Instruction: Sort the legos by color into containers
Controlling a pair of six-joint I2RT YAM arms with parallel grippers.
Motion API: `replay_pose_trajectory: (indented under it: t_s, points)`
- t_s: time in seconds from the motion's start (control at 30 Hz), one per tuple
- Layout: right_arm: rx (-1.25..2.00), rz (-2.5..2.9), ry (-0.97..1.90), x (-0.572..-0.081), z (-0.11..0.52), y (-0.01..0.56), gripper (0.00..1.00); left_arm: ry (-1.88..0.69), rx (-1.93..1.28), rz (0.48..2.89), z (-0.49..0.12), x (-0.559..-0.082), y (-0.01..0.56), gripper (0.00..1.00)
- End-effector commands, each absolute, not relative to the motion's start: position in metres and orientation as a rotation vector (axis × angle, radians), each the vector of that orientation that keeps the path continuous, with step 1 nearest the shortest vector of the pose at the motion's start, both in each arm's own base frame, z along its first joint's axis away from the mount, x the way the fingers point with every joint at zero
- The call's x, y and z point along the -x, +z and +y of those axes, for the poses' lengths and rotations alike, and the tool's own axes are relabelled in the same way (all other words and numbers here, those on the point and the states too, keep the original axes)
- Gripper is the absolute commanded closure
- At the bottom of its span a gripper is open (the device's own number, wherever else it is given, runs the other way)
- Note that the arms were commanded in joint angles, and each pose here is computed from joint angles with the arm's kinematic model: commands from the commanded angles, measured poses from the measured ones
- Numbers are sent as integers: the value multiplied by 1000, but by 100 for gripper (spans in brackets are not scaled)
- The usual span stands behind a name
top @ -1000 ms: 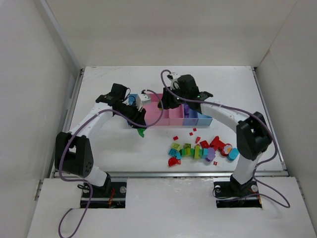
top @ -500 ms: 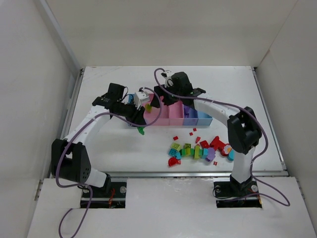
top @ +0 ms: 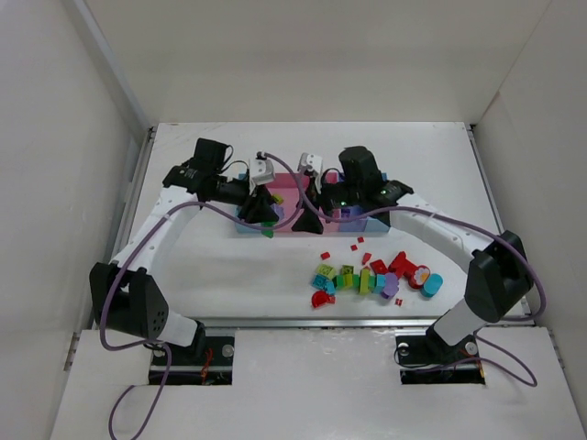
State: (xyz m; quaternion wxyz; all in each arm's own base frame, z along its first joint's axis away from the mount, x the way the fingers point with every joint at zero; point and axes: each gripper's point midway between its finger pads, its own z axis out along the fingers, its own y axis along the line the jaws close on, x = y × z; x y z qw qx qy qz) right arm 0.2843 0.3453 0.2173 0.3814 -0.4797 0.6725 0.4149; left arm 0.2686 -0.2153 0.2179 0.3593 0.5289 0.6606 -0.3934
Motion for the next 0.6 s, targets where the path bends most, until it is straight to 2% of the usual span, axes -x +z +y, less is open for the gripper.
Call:
replay_pose_trajectory:
  t_s: [0.0, 0.17, 0.37, 0.57]
  points:
    - [1410, 1538, 1100, -252, 361, 228, 23, -1076, -1500, 1466, -224, -250, 246, 100]
    - [1435, 1506, 1068, -251, 370, 240, 30, -1088, -1575, 1418, -230, -238, 245, 100]
    - [1379, 1470, 1001, -261, 370, 257, 31, -1095, -1597, 1407, -231, -235, 244, 100]
    - [1338, 1512, 1021, -267, 374, 257, 44, -1111, -1605, 1393, -234, -231, 245, 100]
